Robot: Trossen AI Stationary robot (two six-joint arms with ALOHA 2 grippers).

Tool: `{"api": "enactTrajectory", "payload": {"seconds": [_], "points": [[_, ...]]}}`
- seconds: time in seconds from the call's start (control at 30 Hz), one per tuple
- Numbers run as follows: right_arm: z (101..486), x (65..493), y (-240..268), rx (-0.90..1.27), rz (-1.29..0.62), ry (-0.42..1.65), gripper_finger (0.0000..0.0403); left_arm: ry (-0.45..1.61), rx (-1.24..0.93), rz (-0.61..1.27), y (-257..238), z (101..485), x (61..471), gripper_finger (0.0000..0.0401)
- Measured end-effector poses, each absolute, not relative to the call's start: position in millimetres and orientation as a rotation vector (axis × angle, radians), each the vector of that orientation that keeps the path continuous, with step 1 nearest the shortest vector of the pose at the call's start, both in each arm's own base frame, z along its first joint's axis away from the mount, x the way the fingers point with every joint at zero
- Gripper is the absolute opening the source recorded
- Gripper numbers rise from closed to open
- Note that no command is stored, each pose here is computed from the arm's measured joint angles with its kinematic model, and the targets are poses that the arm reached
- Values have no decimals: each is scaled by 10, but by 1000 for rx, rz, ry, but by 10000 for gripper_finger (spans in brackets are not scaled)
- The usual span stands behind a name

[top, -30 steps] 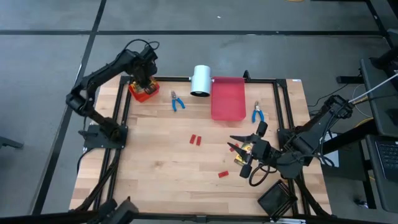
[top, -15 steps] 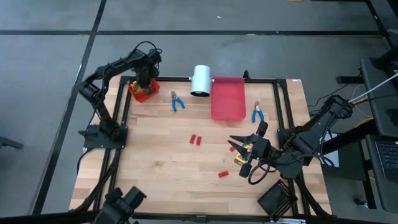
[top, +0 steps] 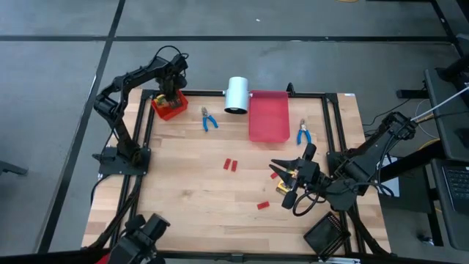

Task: Pick & Place School Supplies
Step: Put the yellow crayon box into the red bin

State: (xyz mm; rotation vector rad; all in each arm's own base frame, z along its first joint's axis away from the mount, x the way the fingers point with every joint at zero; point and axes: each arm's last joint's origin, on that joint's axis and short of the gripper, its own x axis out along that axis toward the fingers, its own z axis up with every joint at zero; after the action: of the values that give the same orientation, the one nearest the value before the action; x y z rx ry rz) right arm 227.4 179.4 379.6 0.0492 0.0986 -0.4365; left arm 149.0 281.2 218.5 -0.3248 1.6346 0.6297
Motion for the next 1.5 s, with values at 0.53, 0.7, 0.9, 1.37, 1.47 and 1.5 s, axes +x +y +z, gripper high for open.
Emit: {"api": "enactTrajectory", "payload": {"seconds": [0.53, 0.7, 0.9, 1.37, 1.47, 1.5], "points": [[3800, 2276, 1795, 91, -438, 87, 70, 1460, -127, 935, 2848, 2578, 1474, 148], [3801, 2275, 1793, 90, -444, 85, 70, 1180, -158, 927, 2642, 2999, 1416, 149], [3801, 2274, 1791, 80, -452, 85, 70, 754, -295, 680, 2176, 3513, 1392, 144], [3274, 2010, 1681, 191, -255, 663, 71, 582, -120, 92, 179, 3764, 2301, 114], [2943, 1876, 1630, 210, -301, 943, 71, 544, -153, 122, -173, 3537, 2423, 114], [2848, 1836, 1634, 217, -295, 998, 71, 534, -171, 129, -265, 3461, 2444, 114]]}}
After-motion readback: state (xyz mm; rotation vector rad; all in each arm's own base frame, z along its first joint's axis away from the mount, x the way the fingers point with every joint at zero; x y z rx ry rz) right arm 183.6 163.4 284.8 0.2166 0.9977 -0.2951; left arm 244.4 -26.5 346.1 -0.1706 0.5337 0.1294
